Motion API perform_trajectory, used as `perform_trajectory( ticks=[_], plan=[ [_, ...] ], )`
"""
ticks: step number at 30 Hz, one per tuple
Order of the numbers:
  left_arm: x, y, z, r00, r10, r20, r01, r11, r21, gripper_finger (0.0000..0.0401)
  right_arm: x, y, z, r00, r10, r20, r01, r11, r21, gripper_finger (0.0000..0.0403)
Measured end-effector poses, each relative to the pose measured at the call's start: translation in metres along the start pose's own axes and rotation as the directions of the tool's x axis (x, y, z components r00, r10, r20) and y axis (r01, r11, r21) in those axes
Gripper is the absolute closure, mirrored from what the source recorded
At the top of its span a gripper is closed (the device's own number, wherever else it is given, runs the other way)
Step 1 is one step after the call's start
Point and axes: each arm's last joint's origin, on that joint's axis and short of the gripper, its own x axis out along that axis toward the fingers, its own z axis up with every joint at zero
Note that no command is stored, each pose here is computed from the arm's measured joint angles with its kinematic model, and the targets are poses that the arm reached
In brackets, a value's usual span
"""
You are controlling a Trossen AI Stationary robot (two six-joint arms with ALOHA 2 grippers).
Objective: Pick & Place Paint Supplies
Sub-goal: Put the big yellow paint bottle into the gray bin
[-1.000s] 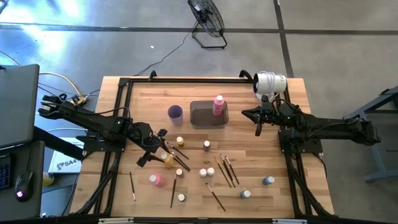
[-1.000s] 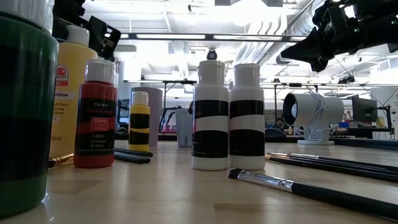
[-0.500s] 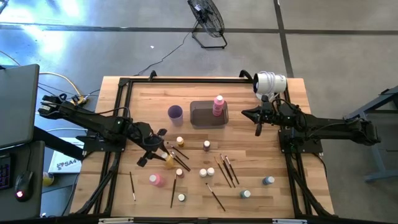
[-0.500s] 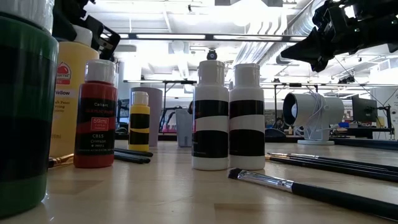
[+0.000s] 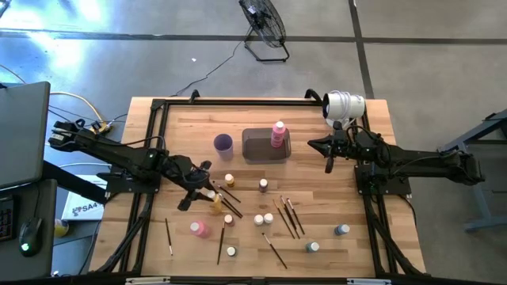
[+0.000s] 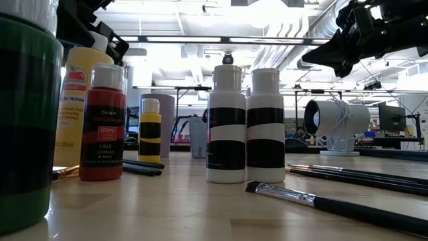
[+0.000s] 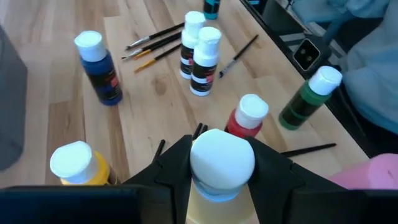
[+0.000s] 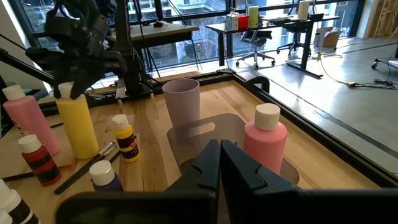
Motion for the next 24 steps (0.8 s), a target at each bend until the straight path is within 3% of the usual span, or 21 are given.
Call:
perform_trajectory(
  ticks=[18,24],
  plan=[
    [-0.027,0.000,-0.001,0.988,0.152,0.022,-0.146,0.975,-0.168,0.0280,0.000,0.000,0.000,1.000,0.000,0.000,0.000,1.000,0.000,0.0398],
    [-0.048,-0.001,0.018,0.963,0.259,-0.075,-0.269,0.937,-0.222,0.0280,0.000,0.000,0.000,1.000,0.000,0.000,0.000,1.000,0.000,0.0398]
  ],
)
